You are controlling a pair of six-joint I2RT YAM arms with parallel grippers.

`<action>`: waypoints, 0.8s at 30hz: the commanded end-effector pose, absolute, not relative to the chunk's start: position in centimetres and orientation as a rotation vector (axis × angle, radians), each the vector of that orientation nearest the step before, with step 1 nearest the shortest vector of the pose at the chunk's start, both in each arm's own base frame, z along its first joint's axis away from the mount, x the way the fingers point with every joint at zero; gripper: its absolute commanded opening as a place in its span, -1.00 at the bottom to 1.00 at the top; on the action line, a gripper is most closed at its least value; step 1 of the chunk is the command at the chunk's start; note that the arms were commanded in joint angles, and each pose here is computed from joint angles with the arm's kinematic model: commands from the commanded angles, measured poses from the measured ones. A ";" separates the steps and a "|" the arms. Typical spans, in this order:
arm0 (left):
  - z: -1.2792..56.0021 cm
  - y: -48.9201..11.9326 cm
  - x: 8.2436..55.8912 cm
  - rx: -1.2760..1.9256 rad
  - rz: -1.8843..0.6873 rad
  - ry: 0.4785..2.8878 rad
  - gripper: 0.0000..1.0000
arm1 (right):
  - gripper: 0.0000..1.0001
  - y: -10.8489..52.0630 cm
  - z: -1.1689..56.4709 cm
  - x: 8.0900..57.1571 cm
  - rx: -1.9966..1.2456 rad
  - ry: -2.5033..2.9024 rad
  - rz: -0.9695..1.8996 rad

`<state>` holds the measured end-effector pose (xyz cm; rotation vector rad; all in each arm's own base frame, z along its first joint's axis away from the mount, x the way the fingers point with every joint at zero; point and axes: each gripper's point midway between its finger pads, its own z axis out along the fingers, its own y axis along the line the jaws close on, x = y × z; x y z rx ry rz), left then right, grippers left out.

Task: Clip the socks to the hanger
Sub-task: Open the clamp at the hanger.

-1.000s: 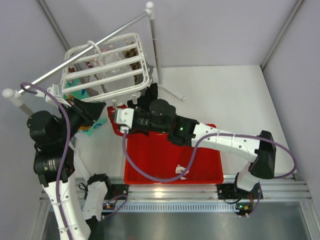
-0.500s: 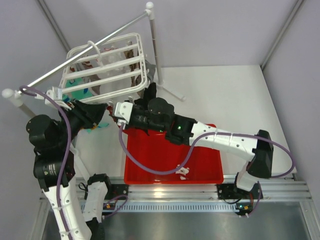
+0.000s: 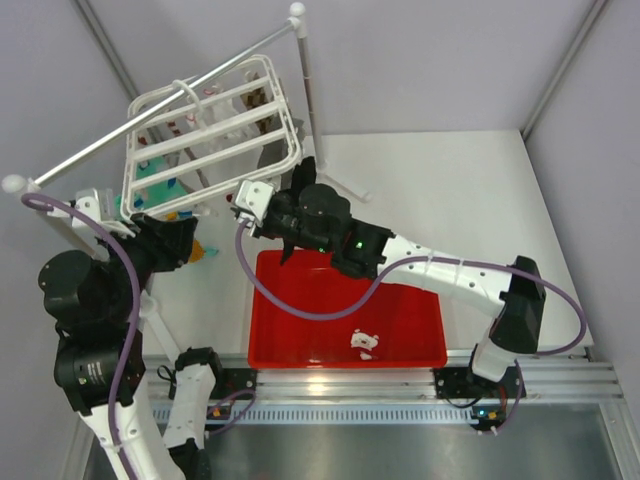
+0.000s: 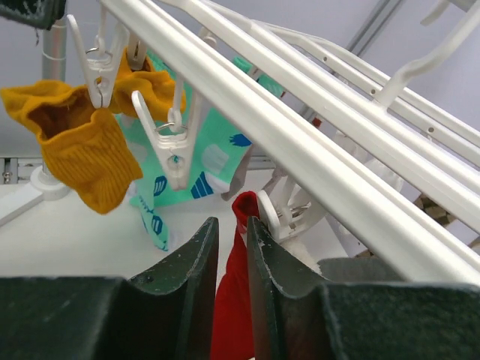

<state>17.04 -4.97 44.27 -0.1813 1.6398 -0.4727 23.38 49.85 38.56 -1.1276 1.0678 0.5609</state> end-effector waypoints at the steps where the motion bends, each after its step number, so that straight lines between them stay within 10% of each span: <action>1: 42.8 -4.1 17.9 -0.153 -0.405 1.697 -0.04 | -0.57 48.6 41.6 24.3 -1.040 1.042 0.560; 24: 43.4 -7.0 22.2 0.065 -0.605 1.578 -0.36 | -0.32 48.5 41.9 21.3 -1.148 0.973 0.751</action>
